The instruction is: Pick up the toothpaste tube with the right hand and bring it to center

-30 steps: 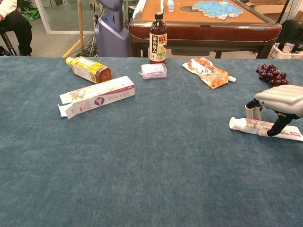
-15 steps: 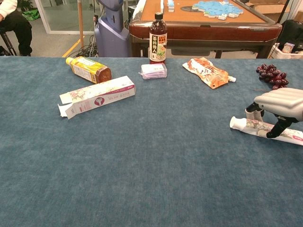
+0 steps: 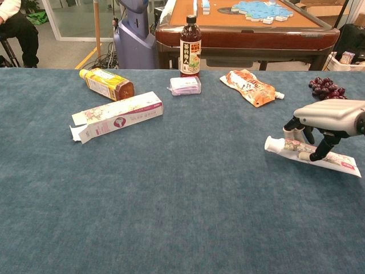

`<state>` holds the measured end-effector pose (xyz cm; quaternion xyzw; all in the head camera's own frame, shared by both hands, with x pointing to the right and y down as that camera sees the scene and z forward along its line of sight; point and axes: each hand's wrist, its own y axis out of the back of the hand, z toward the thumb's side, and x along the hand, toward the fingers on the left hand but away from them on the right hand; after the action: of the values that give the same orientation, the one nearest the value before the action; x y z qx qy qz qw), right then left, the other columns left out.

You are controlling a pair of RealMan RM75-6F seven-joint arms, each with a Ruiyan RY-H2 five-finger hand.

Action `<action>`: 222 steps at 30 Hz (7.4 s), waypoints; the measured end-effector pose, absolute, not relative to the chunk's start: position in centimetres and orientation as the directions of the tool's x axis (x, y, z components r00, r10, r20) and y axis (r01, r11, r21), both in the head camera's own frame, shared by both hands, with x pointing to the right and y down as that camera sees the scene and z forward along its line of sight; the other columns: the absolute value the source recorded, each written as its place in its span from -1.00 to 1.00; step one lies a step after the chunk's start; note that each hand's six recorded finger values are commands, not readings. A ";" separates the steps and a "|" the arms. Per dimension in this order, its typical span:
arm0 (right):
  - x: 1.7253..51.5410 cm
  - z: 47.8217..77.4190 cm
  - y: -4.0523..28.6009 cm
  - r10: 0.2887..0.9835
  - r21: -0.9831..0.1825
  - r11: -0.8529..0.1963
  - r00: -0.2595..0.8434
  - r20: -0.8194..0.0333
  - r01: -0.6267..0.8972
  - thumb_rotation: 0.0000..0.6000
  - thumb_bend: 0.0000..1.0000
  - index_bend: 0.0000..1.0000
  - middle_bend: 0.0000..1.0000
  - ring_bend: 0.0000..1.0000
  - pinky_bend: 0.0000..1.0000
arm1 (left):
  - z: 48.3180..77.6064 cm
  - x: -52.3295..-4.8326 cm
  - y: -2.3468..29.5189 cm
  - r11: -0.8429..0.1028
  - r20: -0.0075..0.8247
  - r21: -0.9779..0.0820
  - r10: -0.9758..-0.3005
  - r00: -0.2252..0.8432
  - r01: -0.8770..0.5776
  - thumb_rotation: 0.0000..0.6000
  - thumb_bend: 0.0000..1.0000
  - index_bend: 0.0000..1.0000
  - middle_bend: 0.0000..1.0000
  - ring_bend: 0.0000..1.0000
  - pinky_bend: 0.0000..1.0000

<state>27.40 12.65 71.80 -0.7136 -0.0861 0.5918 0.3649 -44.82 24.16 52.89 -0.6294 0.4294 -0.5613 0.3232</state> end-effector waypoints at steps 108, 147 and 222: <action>4.8 64.1 11.1 0.240 -0.712 -0.428 0.689 -0.684 -0.557 1.00 0.79 0.45 0.32 0.12 -0.35 | 62.0 -19.7 17.7 -0.746 0.717 -0.587 -0.298 0.630 0.314 1.00 -0.56 -0.84 -0.06 -0.22 -0.91; 5.3 63.6 10.4 0.273 -0.731 -0.450 0.701 -0.659 -0.513 1.00 0.79 0.47 0.33 0.15 -0.35 | 63.1 -20.2 18.4 -0.747 0.740 -0.569 -0.283 0.610 0.343 1.00 -0.56 -0.82 -0.06 -0.22 -0.91; 39.4 59.3 13.4 0.884 -0.880 -0.456 0.050 -0.466 -0.130 1.00 -0.33 -0.21 -0.13 -0.17 -0.26 | 56.2 -45.3 19.8 -0.449 0.457 -0.888 -0.886 -0.079 -0.103 1.00 -0.56 -0.76 -0.12 -0.28 -0.91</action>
<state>39.35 13.38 59.31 -0.5947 -0.3169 0.6120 0.4139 -45.34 19.76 56.16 -0.5968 0.4142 -0.6068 0.3226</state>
